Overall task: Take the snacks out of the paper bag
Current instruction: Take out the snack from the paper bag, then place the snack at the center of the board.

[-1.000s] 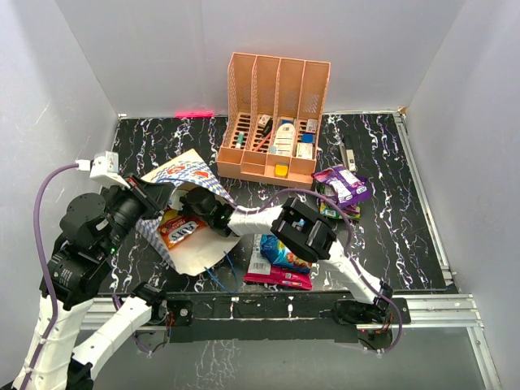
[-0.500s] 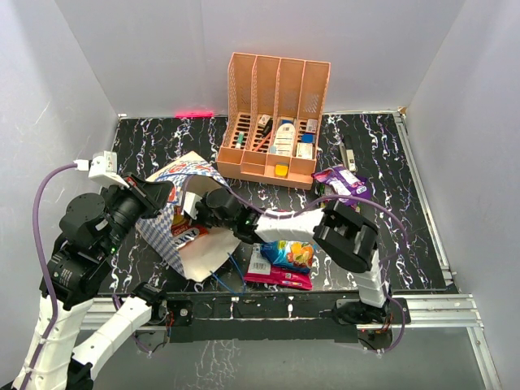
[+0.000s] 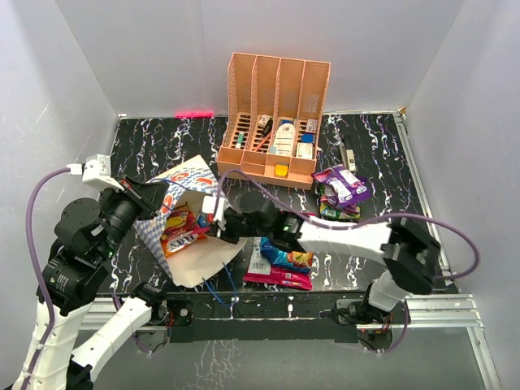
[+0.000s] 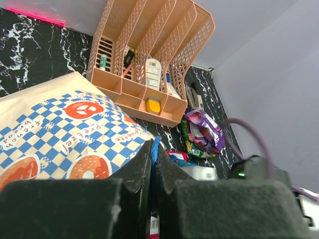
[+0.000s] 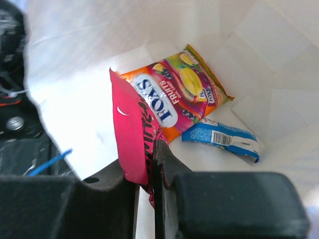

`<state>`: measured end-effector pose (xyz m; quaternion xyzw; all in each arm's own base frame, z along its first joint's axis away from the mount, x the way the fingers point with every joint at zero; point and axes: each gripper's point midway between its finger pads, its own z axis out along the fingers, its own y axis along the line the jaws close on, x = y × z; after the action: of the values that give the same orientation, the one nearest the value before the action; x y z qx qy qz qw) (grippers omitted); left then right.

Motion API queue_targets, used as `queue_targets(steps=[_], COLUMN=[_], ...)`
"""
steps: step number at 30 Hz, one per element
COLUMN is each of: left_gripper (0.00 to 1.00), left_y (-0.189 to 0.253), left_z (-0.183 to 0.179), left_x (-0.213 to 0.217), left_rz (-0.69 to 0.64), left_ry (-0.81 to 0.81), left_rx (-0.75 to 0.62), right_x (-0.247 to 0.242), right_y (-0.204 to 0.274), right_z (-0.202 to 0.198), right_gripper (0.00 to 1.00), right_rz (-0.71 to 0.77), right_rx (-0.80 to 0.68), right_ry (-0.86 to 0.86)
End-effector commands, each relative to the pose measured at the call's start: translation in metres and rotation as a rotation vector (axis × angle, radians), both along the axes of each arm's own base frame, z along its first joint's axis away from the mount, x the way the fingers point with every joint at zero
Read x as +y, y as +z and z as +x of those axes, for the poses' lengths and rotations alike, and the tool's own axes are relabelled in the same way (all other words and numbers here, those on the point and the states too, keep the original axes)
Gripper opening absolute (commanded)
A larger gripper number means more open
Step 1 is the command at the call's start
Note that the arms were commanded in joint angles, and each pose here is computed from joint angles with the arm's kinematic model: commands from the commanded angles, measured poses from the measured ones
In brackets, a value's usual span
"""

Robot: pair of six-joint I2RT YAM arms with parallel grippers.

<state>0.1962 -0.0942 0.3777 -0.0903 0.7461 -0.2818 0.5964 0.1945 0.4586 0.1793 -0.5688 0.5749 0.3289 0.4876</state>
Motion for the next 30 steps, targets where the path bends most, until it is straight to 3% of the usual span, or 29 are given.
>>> queue_targets(steps=[1, 7, 10, 19, 30], left_gripper=[0.0, 0.0, 0.0, 0.0, 0.0], left_y=[0.009, 0.007, 0.005, 0.0, 0.003], left_z=[0.001, 0.002, 0.003, 0.013, 0.01], left_x=[0.006, 0.011, 0.009, -0.002, 0.003], left_rz=[-0.006, 0.021, 0.026, 0.057, 0.067], left_ry=[0.032, 0.049, 0.04, -0.003, 0.015], left_rx=[-0.038, -0.051, -0.053, -0.047, -0.053], right_x=[-0.038, -0.102, -0.143, -0.22, -0.228], right_y=[0.042, 0.078, 0.089, 0.05, 0.025], right_z=[-0.029, -0.036, -0.017, -0.004, 0.023], right_gripper=[0.07, 0.07, 0.07, 0.07, 0.08], right_rz=[0.044, 0.032, 0.031, -0.187, -0.371], right_rx=[0.024, 0.141, 0.222, 0.406, 0.293], right_ry=[0.041, -0.177, -0.457, -0.92, -1.066])
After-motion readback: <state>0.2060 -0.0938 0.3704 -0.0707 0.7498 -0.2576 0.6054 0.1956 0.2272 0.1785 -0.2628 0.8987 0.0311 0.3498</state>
